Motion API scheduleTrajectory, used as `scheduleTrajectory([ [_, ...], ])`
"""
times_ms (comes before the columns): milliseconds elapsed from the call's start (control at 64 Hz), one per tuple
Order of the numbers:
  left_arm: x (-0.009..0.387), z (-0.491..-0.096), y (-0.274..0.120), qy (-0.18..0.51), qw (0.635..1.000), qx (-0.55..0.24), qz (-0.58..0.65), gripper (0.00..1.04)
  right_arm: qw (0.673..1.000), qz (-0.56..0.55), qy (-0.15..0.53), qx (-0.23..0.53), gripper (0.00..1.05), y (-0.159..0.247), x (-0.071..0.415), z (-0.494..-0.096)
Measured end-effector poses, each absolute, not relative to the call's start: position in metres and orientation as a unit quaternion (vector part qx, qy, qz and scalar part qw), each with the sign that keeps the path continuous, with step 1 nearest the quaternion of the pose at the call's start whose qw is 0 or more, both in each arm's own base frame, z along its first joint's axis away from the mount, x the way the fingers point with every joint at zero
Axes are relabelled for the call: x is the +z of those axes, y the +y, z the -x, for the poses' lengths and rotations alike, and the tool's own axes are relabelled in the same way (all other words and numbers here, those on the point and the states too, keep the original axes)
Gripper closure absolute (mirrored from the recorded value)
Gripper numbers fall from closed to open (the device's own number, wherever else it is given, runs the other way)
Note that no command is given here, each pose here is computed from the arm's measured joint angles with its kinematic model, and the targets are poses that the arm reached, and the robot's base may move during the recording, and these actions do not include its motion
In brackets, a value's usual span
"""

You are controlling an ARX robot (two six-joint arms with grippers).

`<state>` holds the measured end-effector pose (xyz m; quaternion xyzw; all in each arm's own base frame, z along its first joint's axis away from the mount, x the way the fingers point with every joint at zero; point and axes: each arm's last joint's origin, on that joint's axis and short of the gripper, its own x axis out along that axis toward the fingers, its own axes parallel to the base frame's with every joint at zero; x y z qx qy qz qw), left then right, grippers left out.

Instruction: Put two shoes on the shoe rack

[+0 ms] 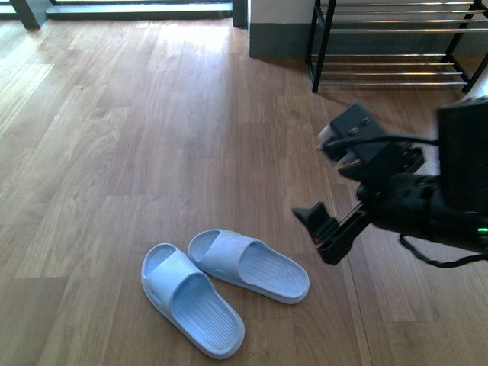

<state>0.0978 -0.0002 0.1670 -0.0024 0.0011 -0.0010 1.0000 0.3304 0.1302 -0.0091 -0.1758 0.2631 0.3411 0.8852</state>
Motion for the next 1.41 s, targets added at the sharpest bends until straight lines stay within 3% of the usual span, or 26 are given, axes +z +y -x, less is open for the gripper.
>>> scheduleTrajectory([
  [297,0.167,-0.098,0.000,0.001,1.000,-0.001,0.002,0.09,0.868,0.205,0.305,0.336,0.09,0.174,-0.117,-0.381],
  [563,0.167,-0.098,0.000,0.001,1.000,-0.001,0.002,0.09,0.870,0.225,0.303,0.318,0.09,0.179,-0.168,-0.414],
  [813,0.167,-0.098,0.000,0.001,1.000,-0.001,0.002,0.09,0.854,0.217,0.312,0.355,0.09,0.174,-0.181,-0.419],
  [1110,0.167,-0.098,0.000,0.001,1.000,-0.001,0.002,0.09,0.836,0.133,0.341,0.410,0.09,0.171,-0.166,-0.406],
  [1407,0.167,-0.098,0.000,0.001,1.000,-0.001,0.002,0.09,0.825,0.139,0.343,0.426,0.09,0.169,-0.162,-0.400],
])
